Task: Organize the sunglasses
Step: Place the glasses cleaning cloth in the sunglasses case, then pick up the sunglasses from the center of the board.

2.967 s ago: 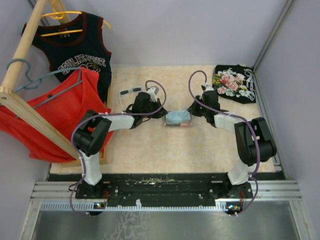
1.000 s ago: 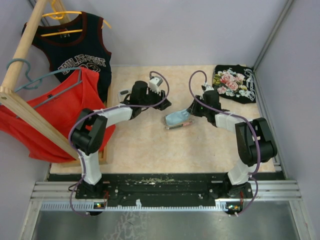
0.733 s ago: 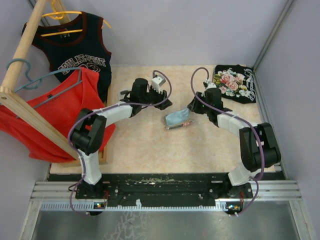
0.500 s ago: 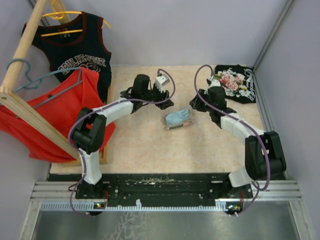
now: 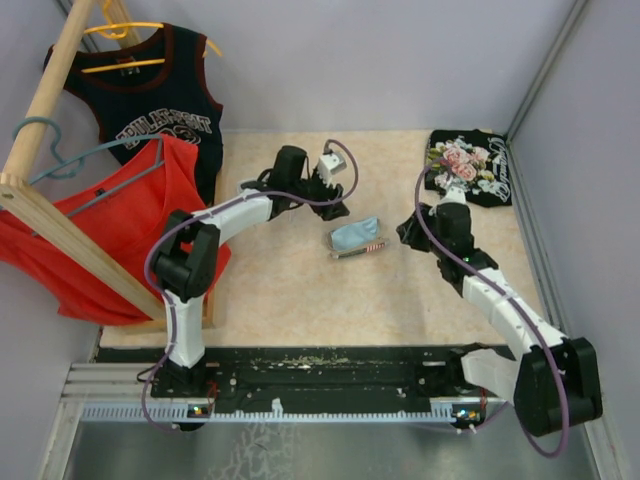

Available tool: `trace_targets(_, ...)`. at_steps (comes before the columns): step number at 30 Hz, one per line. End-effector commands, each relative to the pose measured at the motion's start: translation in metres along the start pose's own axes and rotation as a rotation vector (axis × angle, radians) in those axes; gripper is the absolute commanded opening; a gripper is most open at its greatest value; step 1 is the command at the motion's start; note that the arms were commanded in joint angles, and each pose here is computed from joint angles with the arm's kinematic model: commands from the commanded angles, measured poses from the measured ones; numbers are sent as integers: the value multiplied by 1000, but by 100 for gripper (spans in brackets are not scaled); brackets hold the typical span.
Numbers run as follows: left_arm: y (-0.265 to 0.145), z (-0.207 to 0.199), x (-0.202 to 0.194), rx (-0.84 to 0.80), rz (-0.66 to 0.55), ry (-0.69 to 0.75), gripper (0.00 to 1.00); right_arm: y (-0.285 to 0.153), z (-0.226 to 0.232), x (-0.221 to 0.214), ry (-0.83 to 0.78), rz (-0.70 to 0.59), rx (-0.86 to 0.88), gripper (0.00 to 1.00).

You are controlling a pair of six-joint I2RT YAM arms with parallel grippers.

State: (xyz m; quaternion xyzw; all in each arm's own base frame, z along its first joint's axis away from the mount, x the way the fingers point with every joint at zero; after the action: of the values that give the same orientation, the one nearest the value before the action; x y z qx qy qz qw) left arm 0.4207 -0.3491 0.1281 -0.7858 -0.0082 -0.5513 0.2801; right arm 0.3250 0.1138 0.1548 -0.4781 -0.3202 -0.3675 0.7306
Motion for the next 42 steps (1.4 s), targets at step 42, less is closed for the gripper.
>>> trace_targets(42, -67, 175, -41, 828, -110, -587, 56, -43, -12, -51, 87, 73, -15, 34)
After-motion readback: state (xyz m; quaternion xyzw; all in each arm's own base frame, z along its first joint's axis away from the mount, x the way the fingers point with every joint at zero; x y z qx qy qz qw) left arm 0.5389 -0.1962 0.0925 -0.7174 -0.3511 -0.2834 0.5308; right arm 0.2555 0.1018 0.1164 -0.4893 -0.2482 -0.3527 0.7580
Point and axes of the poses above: each gripper's point midway between its finger pads, its own y axis out along the fingers, its own z axis along the line the jaws close on, x = y × z, the point moved 1 cm from there along -y, back along the fingers, and after that the axes turned 8 degrees about -y, right-handed, at the moved point
